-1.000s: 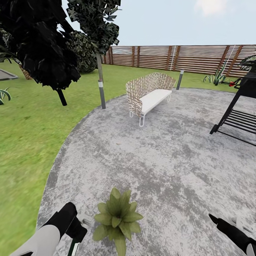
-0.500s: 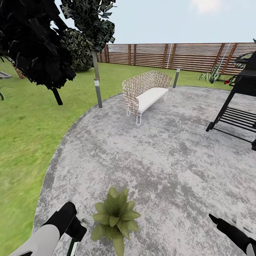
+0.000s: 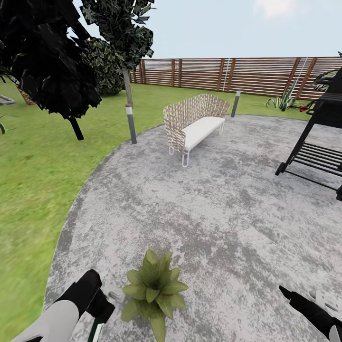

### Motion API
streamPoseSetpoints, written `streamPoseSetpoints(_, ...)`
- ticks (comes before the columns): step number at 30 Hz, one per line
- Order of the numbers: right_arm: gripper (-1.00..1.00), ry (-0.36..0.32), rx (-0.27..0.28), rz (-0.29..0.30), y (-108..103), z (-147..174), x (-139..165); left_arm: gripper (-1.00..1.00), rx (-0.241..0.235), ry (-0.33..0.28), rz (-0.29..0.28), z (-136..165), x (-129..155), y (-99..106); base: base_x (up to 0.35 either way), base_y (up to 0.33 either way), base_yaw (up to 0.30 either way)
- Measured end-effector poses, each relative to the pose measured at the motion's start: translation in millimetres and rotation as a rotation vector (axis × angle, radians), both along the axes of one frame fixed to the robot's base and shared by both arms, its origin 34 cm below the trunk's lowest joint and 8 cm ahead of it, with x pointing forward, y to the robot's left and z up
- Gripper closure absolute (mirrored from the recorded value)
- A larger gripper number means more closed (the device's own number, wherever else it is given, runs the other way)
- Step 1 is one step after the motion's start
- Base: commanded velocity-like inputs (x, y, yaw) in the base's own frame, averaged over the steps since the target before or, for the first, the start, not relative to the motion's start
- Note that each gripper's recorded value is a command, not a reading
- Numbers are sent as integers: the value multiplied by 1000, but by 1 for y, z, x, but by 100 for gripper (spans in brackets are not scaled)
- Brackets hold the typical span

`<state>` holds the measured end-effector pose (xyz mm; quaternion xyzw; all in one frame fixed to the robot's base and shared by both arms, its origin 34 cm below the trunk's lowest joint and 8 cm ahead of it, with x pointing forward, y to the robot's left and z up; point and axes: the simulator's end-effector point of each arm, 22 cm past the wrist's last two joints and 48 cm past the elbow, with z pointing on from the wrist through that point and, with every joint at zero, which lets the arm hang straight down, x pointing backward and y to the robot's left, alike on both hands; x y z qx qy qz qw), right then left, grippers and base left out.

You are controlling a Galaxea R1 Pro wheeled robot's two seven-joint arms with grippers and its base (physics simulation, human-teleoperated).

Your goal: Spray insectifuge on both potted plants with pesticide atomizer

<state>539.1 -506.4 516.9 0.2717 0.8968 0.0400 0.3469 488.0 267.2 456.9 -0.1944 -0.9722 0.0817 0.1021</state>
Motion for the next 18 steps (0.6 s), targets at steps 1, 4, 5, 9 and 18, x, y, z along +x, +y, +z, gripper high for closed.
streamPoseSetpoints(1, -100, 0, 0, 0, 0, 0, 0, 100, 4, 2, 0, 0, -1, 3, 0, 0, 0)
streamPoseSetpoints(4, -100, 0, 0, 0, 0, 0, 0, 100, 15, 4, 3, 0, -2, 11, 0, 0, 0)
streamPoseSetpoints(5, -100, 0, 0, 0, 0, 0, 0, 100, 19, 4, 5, 0, -2, 14, 0, 0, 0)
streamPoseSetpoints(9, -100, 1, 0, 0, 0, -2, -1, 100, 18, 11, 6, -3, -5, 15, 0, 0, 0)
streamPoseSetpoints(18, -100, 0, 0, 0, 0, -11, -1, 100, 11, 35, 2, -15, -16, 12, 0, 0, 0)
